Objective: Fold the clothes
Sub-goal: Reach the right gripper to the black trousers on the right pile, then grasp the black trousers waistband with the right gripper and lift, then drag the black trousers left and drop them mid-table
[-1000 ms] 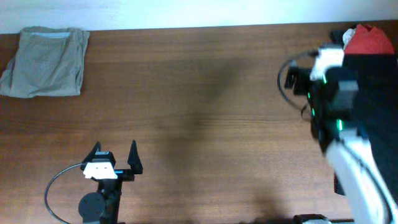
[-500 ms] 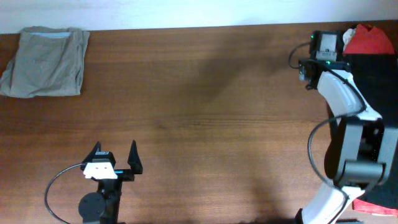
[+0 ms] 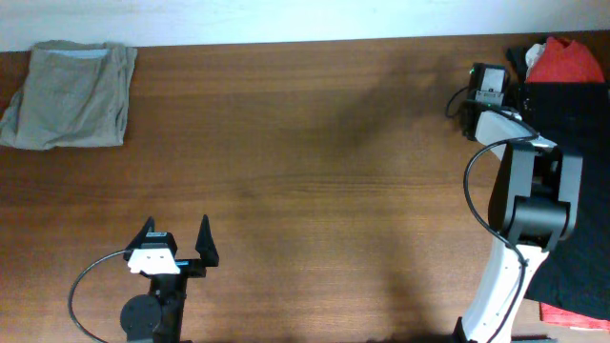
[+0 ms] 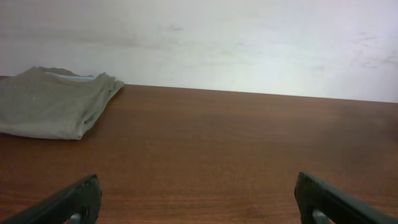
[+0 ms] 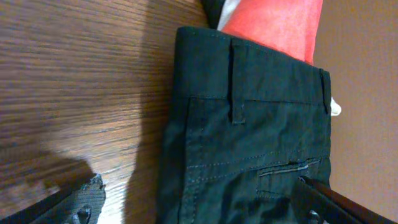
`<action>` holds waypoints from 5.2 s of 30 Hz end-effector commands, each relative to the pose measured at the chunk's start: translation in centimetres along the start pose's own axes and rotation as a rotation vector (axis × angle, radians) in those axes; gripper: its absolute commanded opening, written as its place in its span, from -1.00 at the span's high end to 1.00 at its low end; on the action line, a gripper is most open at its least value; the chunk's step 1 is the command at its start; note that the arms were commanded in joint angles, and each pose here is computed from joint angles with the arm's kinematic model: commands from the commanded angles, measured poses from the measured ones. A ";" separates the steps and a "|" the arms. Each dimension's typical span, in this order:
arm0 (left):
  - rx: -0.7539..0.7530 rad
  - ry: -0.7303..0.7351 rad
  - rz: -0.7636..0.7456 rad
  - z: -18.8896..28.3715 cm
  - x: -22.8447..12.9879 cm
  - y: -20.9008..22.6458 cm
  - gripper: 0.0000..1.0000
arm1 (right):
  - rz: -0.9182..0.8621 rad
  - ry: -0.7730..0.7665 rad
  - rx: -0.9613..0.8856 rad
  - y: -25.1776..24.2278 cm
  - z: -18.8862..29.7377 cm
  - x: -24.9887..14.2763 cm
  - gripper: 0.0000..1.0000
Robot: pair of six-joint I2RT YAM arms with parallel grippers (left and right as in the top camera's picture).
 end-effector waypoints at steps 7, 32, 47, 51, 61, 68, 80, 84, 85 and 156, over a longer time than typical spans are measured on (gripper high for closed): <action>-0.016 0.006 -0.020 0.0 -0.2 -0.2 -0.98 | 0.002 0.023 0.071 1.8 -2.8 -1.4 -0.67; -0.016 0.006 -0.019 0.0 -0.2 -0.2 -0.98 | -0.126 0.167 -0.154 -1.0 -3.4 -3.5 0.92; -0.016 0.006 -0.020 0.0 -0.2 -0.2 -0.98 | -0.441 0.009 -0.267 -10.0 5.4 -0.5 0.92; -0.016 0.006 -0.020 0.0 -0.2 -0.2 -0.98 | -0.448 -0.076 -0.259 -9.7 8.8 1.9 0.92; -0.016 0.006 -0.020 0.0 -0.2 -0.2 -0.98 | -0.409 -0.153 -0.222 -7.6 11.8 4.5 0.92; -0.017 0.007 -0.020 0.0 -0.2 -0.2 -0.98 | -0.425 -0.041 -0.240 -9.0 7.3 1.2 0.93; -0.016 0.006 -0.020 0.0 -0.2 -0.2 -0.98 | -0.423 0.035 -0.116 -11.7 1.0 -4.8 0.92; -0.016 0.006 -0.020 0.0 -0.2 -0.2 -0.98 | -0.463 -0.075 0.083 -8.1 1.6 -2.1 0.93; -0.016 0.006 -0.019 0.0 -0.2 -0.2 -0.98 | -0.451 -0.094 0.129 -7.2 1.8 -1.6 0.92; -0.014 0.013 -0.019 -0.1 -0.4 -0.1 -0.98 | -0.079 0.171 1.098 15.7 35.8 -5.1 -0.96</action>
Point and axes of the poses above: each gripper's point midway between its finger pads, its own z axis back along the fingers, its own y axis along the line the jaws close on, x = y × z, the point moved 5 cm from there along z, back along the fingers, and after that the axes turned 14 degrees about z, right-handed, at the moved point
